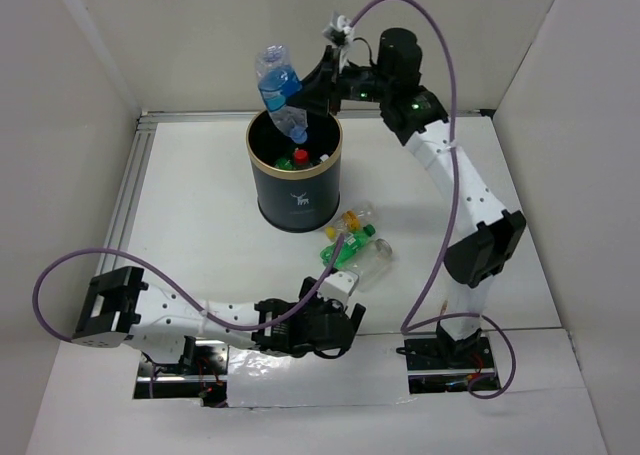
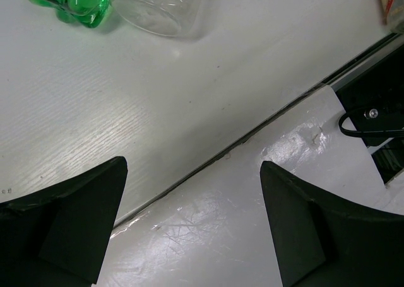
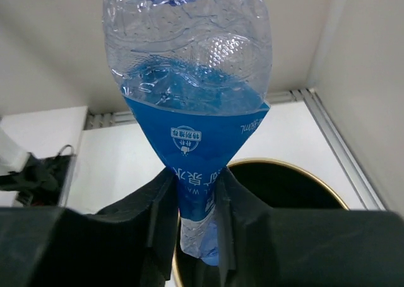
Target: Put the plastic bottles in the bin
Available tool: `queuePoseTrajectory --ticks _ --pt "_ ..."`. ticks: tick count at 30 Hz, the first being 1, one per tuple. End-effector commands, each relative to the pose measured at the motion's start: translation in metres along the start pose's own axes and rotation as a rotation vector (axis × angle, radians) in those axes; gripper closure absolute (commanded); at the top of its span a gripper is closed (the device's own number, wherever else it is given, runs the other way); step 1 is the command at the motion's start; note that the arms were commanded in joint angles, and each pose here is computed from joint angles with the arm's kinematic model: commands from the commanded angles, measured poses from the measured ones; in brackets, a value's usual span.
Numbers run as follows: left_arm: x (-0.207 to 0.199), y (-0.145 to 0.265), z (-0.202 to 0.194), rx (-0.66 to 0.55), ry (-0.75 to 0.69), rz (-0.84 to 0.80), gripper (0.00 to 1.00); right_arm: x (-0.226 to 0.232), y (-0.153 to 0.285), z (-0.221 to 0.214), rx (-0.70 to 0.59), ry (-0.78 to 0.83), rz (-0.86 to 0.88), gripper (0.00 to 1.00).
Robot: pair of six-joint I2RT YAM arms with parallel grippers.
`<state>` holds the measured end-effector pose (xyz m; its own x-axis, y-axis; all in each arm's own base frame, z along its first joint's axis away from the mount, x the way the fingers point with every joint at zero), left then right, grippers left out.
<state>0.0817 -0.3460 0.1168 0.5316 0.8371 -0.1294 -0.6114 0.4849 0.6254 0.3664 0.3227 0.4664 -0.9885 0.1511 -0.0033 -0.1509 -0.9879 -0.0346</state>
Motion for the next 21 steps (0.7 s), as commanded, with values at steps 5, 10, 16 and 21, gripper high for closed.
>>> queuePoseTrajectory --ticks 5,10,16,21 --pt "0.004 0.008 0.012 -0.067 0.071 -0.015 0.01 -0.057 -0.009 -0.050 0.060 -0.068 -0.255 0.12" --pt "0.009 0.013 0.015 -0.113 0.080 -0.046 0.01 -0.079 0.047 -0.041 0.089 -0.082 -0.494 0.00" --pt "0.025 0.019 0.025 -0.202 0.044 -0.043 0.01 -0.076 0.159 -0.114 0.352 -0.257 -0.799 0.00" --pt "0.030 0.014 0.029 -0.223 0.058 -0.075 0.01 -0.029 0.276 -0.195 0.607 -0.456 -1.015 0.12"
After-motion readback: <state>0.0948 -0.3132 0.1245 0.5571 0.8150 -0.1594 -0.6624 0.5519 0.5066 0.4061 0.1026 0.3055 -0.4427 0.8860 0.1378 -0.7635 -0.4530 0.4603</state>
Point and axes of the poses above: each gripper's point midway between its finger pads, its own y axis back along the fingers, its own x axis along the line the jaws close on, z = x × y, the point moved 1 cm from there along y, back along the fingers, and after that the axes turned 2 degrees about -y, right-handed, at the moved point
